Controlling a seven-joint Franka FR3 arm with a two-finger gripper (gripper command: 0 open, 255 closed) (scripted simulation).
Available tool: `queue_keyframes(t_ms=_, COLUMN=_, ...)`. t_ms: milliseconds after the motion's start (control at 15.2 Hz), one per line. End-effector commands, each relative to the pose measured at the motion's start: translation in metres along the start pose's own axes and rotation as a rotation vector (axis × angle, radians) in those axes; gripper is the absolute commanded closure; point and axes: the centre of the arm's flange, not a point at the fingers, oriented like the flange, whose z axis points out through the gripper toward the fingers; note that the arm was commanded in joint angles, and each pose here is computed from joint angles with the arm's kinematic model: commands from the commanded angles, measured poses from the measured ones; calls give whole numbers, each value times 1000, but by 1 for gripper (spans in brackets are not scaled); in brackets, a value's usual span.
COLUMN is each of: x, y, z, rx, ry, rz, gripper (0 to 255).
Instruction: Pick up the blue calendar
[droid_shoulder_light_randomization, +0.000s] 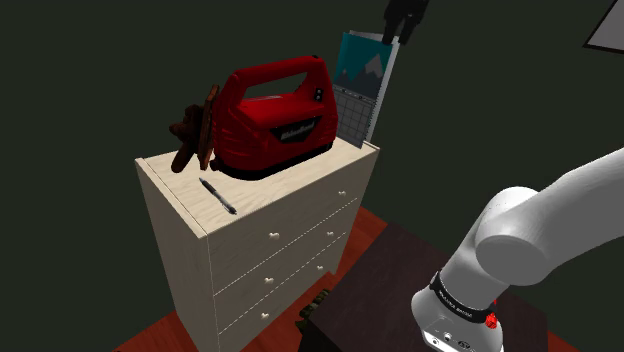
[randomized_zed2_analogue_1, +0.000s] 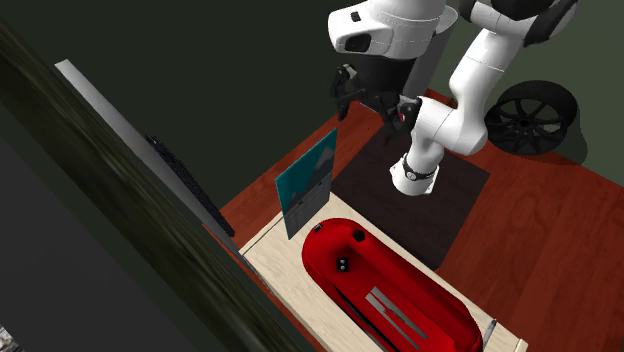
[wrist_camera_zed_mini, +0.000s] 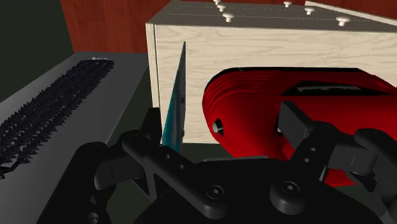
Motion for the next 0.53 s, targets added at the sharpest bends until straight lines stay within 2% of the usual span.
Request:
queue_keyframes(t_ms=0, x=16, y=20, z=-13, rx=13, ry=-17, rz=28, gripper=0)
queue_keyframes(t_ms=198, x=37, y=51, z=-31, rx=32, ry=-41, rz=68, gripper=0)
queue_keyframes(t_ms=462, x=35, y=50, z=-10, rx=32, ry=-41, rz=68, gripper=0)
